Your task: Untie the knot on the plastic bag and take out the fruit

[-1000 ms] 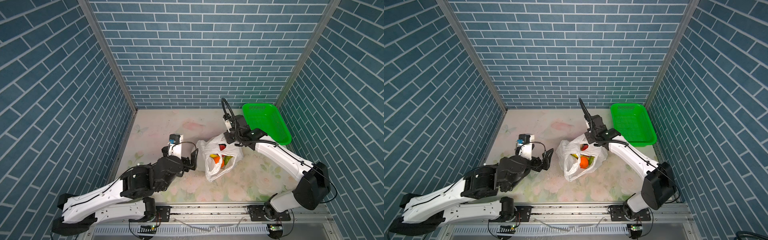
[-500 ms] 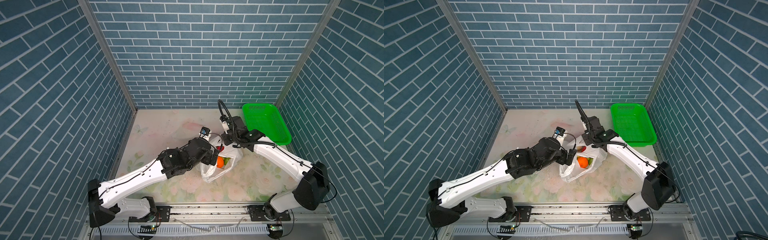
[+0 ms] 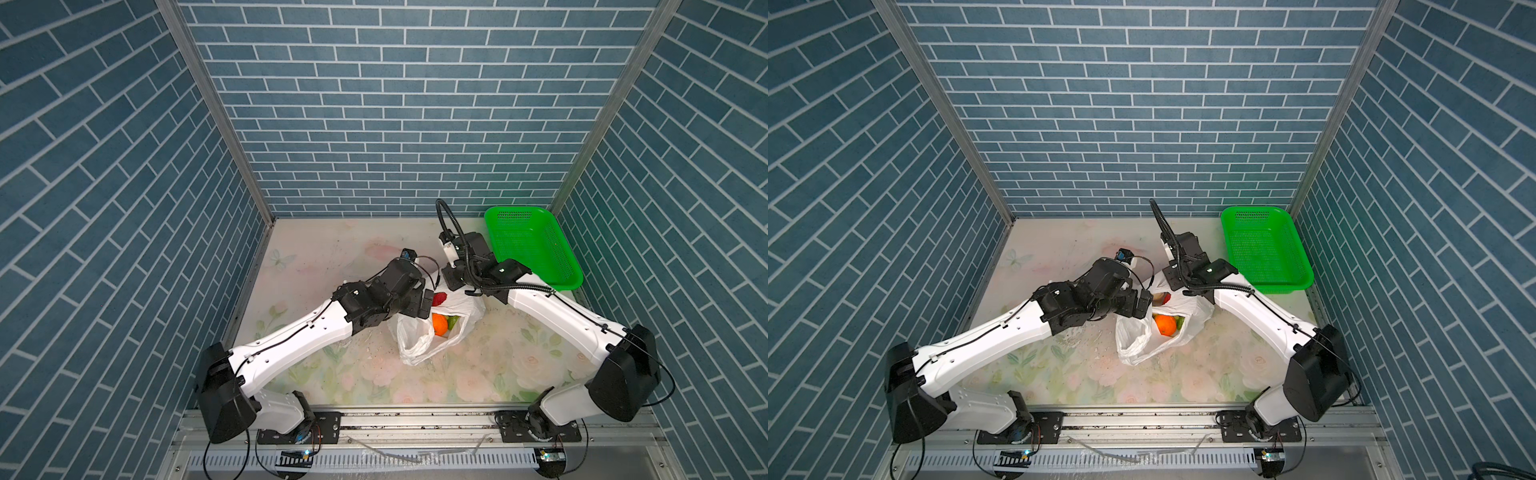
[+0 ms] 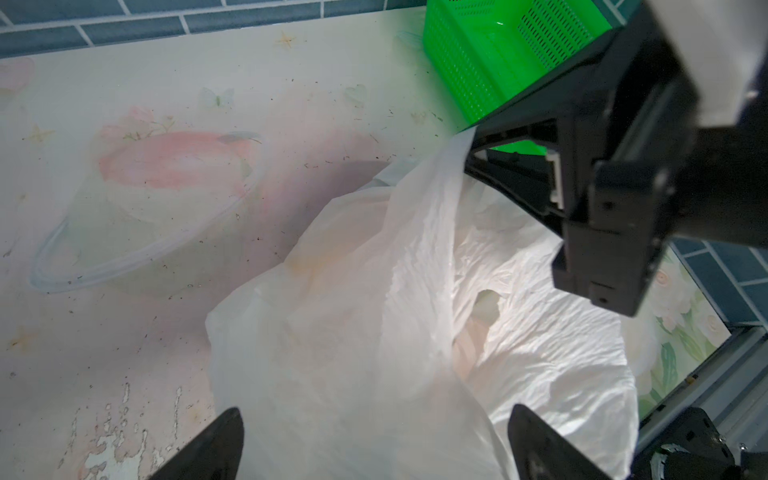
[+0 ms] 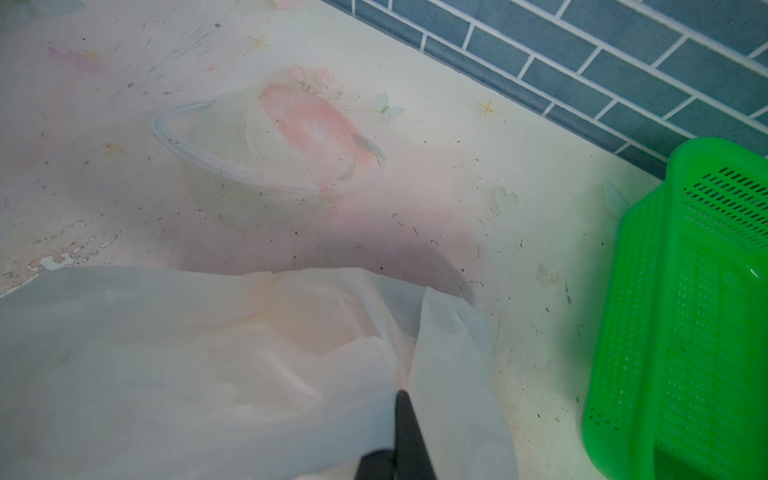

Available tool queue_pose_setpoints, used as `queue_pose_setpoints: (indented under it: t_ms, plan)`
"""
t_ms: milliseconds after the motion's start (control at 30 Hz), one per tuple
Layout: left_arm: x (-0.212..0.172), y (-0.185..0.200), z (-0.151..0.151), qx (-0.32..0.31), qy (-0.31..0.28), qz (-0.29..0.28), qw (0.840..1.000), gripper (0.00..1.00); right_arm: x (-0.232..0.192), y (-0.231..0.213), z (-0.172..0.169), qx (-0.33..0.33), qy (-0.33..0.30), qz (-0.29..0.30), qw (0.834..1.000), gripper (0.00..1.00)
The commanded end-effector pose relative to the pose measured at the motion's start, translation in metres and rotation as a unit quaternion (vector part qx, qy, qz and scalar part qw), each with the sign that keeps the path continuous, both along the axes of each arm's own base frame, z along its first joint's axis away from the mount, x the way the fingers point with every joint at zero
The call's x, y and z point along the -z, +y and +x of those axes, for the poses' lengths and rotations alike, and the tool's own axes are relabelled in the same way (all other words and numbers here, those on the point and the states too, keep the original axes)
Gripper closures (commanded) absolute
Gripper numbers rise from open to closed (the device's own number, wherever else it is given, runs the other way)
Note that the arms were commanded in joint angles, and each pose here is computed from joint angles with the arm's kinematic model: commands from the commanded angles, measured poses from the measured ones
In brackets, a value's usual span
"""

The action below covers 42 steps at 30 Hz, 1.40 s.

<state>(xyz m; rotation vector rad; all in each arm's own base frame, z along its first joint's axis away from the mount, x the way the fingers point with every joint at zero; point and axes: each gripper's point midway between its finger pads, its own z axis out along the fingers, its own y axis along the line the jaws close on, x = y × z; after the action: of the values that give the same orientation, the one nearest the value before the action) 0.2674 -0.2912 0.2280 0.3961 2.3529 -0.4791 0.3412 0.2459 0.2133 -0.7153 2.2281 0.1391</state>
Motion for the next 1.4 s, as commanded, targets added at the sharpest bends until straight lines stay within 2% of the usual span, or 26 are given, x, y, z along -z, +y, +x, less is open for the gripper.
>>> queue_pose_setpoints:
  t_ms: [0, 133, 233, 400, 700, 767, 867, 900, 967, 1000, 1033, 1167, 1300, 1367]
  plan:
    - [0.013, 0.01, 0.007, -0.009, 0.012, 0.014, 1.0, 0.0, -0.042, 0.009, 0.001, -0.017, -0.043, 0.036, 0.998, 1.0]
    - [0.029, 0.015, 0.01, -0.002, 0.031, 0.03, 0.999, 0.06, -0.044, 0.01, -0.001, -0.02, -0.045, 0.039, 0.998, 1.0]
    - [0.035, 0.014, 0.013, 0.0, 0.039, 0.026, 0.999, 0.18, -0.047, 0.011, -0.001, -0.022, -0.047, 0.041, 0.998, 1.0]
    - [0.035, 0.029, 0.018, -0.016, 0.036, 0.043, 0.998, 0.45, -0.049, 0.011, 0.0, -0.021, -0.048, 0.042, 0.998, 1.0]
    - [0.045, 0.061, 0.021, -0.036, 0.048, 0.057, 0.997, 0.68, -0.05, 0.015, -0.001, -0.026, -0.047, 0.047, 0.997, 1.0]
    - [0.048, 0.059, 0.022, -0.031, 0.052, 0.055, 0.997, 0.77, -0.049, 0.017, 0.0, -0.027, -0.044, 0.047, 0.998, 1.0]
    - [0.047, 0.052, 0.023, -0.022, 0.058, 0.044, 0.997, 0.96, -0.041, 0.021, -0.003, -0.035, -0.018, 0.039, 0.998, 1.0]
    - [0.043, 0.05, 0.024, -0.021, 0.056, 0.037, 0.998, 1.0, -0.039, 0.023, -0.006, -0.043, -0.005, 0.039, 0.998, 0.94]
    - [0.031, 0.047, 0.024, -0.021, 0.048, 0.022, 0.998, 1.0, -0.04, 0.024, -0.018, -0.055, 0.026, 0.045, 0.997, 0.69]
    - [0.025, 0.047, 0.024, -0.021, 0.044, 0.014, 0.999, 1.0, -0.041, 0.025, -0.027, -0.063, 0.045, 0.052, 0.996, 0.61]
    - [0.02, 0.047, 0.024, -0.02, 0.04, 0.011, 0.999, 1.0, -0.042, 0.025, -0.035, -0.067, 0.065, 0.059, 0.994, 0.57]
    - [0.004, 0.05, 0.021, -0.02, 0.028, 0.005, 0.999, 1.0, -0.05, 0.026, -0.078, -0.075, 0.155, 0.111, 0.979, 0.5]
    - [-0.006, 0.05, 0.019, -0.018, 0.022, -0.012, 1.0, 1.0, -0.06, 0.039, -0.115, -0.097, 0.218, 0.186, 0.953, 0.49]
    - [-0.007, 0.05, 0.017, -0.016, 0.023, -0.018, 0.999, 1.0, -0.056, 0.049, -0.122, -0.104, 0.24, 0.207, 0.943, 0.5]
